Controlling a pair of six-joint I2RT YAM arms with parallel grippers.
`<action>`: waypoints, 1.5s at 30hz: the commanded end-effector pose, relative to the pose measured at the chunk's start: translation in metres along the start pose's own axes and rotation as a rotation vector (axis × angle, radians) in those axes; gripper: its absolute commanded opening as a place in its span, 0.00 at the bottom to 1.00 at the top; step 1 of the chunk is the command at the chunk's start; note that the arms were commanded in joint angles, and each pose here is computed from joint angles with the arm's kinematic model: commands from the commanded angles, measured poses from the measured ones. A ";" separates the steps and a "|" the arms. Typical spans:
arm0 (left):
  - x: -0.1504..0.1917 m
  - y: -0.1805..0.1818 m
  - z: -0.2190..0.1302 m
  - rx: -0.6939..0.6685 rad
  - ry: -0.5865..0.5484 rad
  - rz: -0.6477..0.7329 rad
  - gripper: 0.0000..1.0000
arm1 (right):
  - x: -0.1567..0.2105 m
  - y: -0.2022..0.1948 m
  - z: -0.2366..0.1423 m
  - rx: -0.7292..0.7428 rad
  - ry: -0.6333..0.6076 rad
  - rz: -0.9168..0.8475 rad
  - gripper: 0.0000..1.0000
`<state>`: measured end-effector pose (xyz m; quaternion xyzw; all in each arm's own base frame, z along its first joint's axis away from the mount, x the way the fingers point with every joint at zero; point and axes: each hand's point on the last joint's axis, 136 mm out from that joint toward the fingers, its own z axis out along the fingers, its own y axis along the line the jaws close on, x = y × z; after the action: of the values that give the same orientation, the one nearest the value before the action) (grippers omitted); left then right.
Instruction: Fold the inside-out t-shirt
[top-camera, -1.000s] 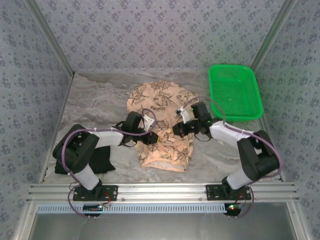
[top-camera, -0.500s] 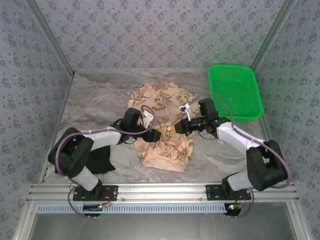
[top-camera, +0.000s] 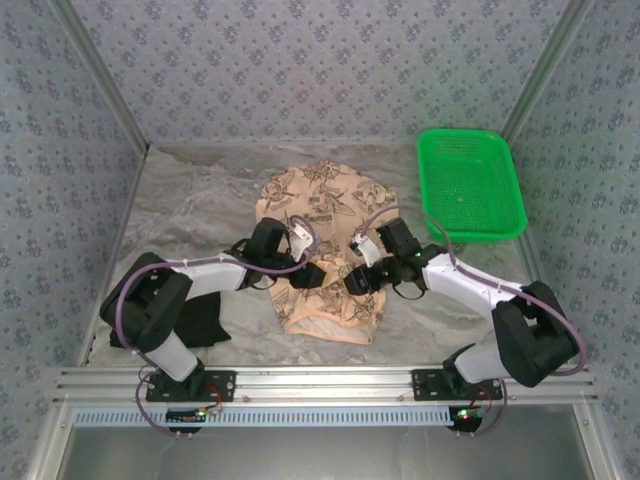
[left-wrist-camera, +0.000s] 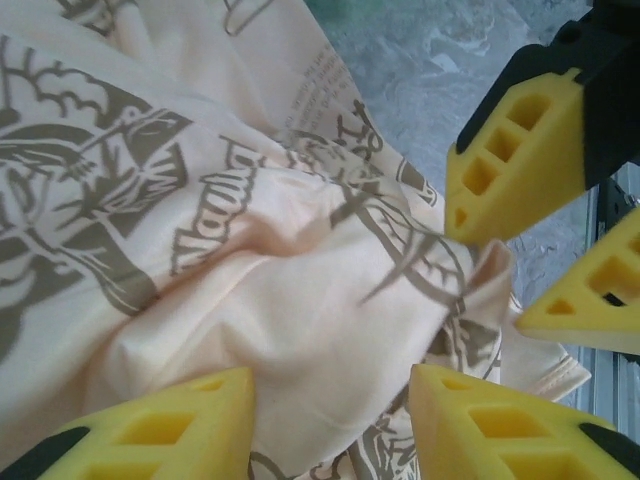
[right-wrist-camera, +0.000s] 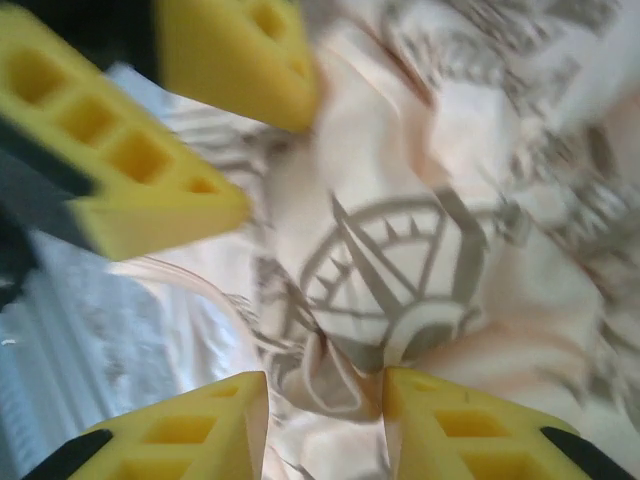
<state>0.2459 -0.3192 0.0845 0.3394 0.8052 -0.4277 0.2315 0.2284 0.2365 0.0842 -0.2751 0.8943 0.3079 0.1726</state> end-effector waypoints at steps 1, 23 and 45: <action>-0.004 -0.015 0.011 0.064 0.025 0.091 0.47 | 0.021 -0.057 -0.018 0.350 0.032 0.170 0.40; -0.030 -0.028 -0.008 0.139 -0.054 -0.116 0.00 | -0.024 0.012 0.002 0.196 -0.077 0.024 0.48; -0.016 0.004 -0.008 0.135 -0.147 -0.307 0.15 | -0.023 0.035 -0.016 -0.142 -0.127 -0.098 0.00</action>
<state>0.2483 -0.3265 0.0965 0.2100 0.7944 -0.5447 0.1679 0.2500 0.2423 0.0986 -0.2348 0.8982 0.2901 0.2322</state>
